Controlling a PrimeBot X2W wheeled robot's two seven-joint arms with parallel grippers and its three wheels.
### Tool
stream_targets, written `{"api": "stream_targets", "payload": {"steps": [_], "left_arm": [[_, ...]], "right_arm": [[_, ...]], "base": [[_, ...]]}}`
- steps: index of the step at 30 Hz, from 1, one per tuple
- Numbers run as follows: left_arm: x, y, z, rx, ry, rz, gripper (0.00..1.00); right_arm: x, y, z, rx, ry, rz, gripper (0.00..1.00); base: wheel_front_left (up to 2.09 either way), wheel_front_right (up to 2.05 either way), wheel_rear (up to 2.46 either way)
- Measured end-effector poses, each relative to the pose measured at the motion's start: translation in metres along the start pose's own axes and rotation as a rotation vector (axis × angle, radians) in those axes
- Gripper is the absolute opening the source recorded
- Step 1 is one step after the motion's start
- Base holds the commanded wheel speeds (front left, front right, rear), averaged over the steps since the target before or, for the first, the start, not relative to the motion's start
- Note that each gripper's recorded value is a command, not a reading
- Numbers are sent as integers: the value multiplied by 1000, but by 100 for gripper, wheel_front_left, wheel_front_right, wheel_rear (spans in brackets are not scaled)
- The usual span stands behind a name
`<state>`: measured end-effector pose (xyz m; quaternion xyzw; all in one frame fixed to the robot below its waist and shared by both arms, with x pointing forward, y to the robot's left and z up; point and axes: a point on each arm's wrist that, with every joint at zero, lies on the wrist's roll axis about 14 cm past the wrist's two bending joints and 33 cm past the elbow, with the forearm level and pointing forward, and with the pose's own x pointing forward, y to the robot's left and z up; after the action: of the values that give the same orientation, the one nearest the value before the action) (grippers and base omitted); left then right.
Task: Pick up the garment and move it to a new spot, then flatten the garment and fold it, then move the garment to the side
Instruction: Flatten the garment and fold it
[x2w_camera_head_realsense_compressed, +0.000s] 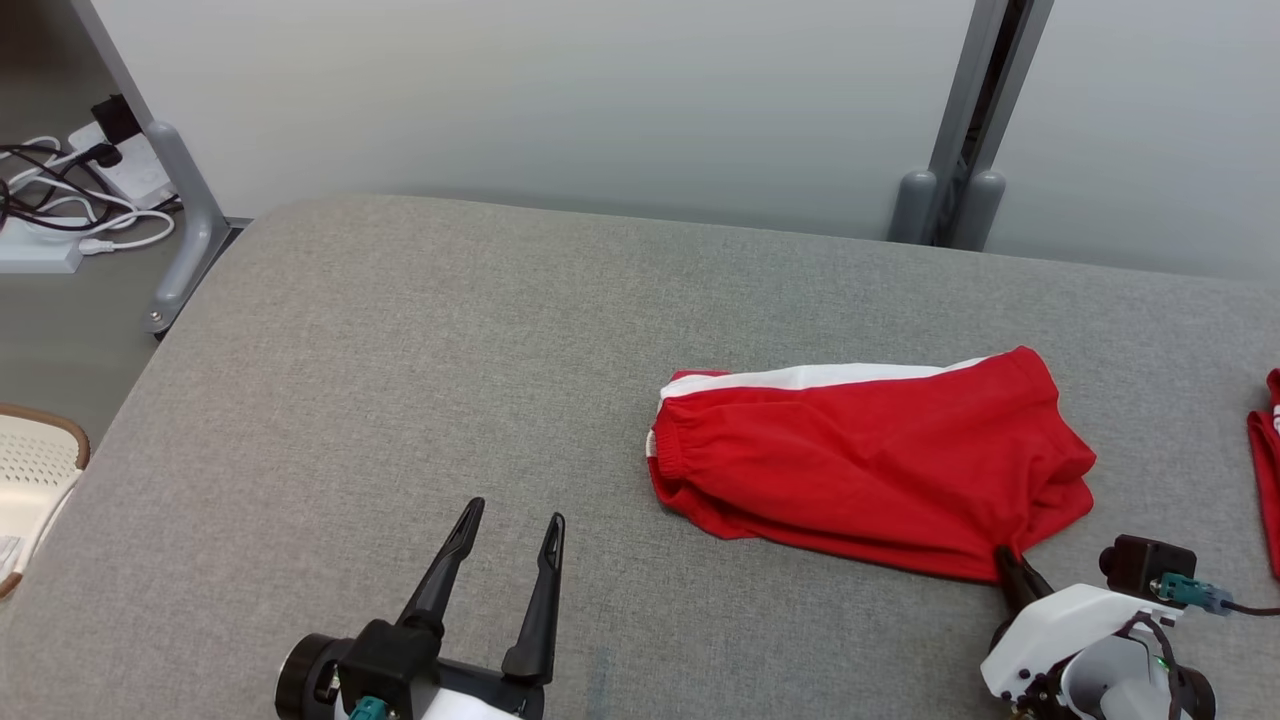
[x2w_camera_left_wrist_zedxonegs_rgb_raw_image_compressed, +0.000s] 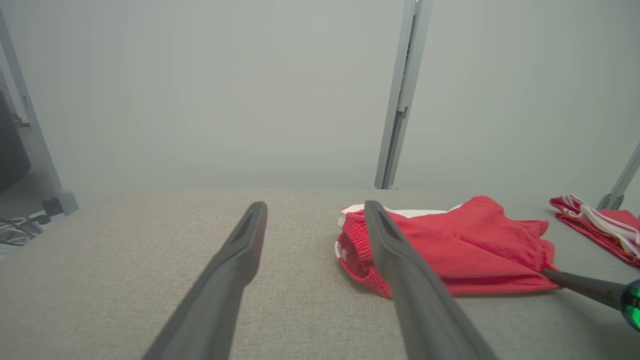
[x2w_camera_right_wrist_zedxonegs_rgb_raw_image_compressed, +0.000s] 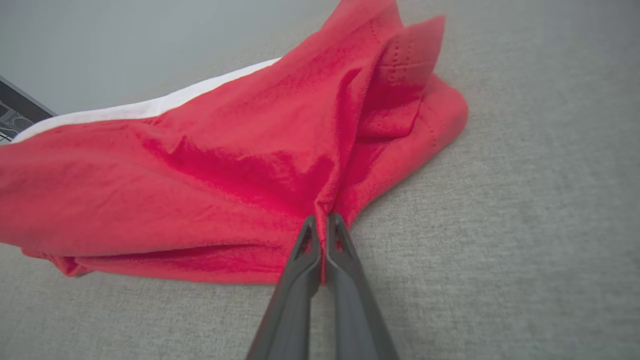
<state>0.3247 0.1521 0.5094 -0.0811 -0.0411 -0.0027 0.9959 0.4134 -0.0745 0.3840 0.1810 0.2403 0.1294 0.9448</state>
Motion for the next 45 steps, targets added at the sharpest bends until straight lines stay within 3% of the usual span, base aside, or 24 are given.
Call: {"api": "stream_targets", "payload": {"steps": [5,6,7,11,18,27,36,41,45], "left_arm": [[0,-5,1,-2,-5,-16,100],[-1,-6,1,-3,-6,-17,100],[-1,-6,1,-3,-5,-18,100],[-4,-6,2,-4,-9,-17,100],[-8,-6,11,5,-40,-19,100],[-5,-12,24,6,-82,-43,100],[-1,-19,26,-5,-90,-60,100],[0,-23,22,-18,-75,-72,100],[0,-26,19,-19,-64,-79,100]], "right_arm": [[-5,-8,-1,-2,-2,-29,0],[-6,-10,-5,1,15,-39,33],[-6,-11,-5,-3,20,-43,100],[-7,-12,1,12,3,-53,100],[-12,-7,61,-41,-177,-38,100],[-37,10,129,-289,-422,17,100],[-58,8,128,-358,-487,9,100],[-62,2,112,-391,-452,-14,100],[-60,-19,89,-353,-354,-73,100]], "base": [[0,0,0],[0,0,0],[0,0,0],[0,0,0],[0,0,0],[0,0,0],[0,0,0],[0,0,0],[0,0,0]]}}
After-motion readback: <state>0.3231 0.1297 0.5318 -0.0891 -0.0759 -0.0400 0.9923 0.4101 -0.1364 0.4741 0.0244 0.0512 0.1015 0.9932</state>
